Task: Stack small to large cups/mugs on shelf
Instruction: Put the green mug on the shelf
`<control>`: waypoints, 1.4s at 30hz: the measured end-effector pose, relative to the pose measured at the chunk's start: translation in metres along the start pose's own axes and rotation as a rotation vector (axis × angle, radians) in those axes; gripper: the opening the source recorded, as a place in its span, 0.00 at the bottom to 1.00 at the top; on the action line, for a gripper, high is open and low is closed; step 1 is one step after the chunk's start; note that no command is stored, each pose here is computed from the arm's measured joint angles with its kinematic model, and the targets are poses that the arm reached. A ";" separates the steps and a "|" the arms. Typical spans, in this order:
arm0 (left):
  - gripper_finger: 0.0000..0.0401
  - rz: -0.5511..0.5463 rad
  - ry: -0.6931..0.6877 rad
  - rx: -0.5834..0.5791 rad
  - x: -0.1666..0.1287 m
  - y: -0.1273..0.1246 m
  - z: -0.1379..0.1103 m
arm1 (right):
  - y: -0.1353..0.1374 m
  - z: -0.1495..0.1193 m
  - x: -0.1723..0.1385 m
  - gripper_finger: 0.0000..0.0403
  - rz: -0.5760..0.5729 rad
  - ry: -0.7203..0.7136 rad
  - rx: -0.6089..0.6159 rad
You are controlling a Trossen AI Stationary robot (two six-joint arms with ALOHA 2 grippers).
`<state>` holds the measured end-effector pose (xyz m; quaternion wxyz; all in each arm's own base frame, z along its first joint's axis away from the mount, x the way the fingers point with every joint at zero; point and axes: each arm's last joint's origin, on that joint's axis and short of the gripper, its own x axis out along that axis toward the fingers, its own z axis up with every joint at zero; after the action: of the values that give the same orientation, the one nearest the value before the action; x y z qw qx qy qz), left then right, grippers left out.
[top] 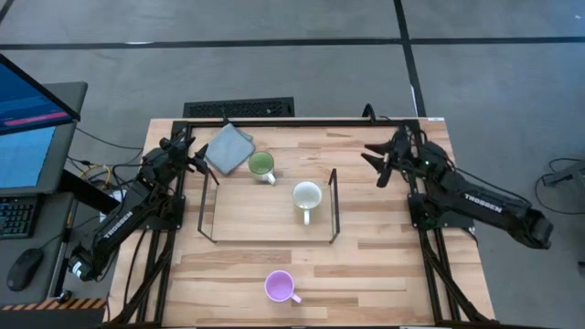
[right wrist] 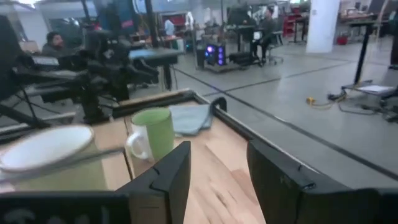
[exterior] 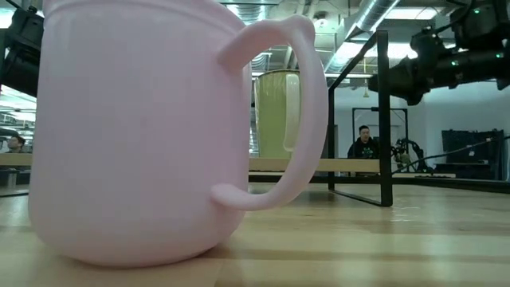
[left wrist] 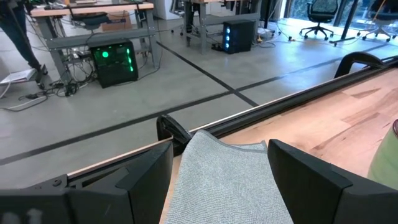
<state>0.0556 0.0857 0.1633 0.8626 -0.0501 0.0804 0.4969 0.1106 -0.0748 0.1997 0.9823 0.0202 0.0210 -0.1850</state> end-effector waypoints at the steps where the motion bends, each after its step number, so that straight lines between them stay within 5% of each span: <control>1: 0.63 0.000 0.000 0.000 0.000 0.000 0.000 | 0.001 -0.003 -0.002 0.44 0.001 0.001 -0.006; 13: 0.63 0.000 0.003 0.001 0.000 0.000 0.000 | 0.003 -0.033 -0.015 0.44 -0.007 -0.045 -0.029; 42: 0.63 0.000 0.007 0.001 0.000 0.000 0.000 | 0.008 -0.026 -0.032 0.44 -0.018 -0.146 -0.005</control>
<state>0.0555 0.0855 0.1632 0.8624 -0.0513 0.0837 0.4966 0.0827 -0.0541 0.1754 0.9796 0.0041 -0.0503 -0.1946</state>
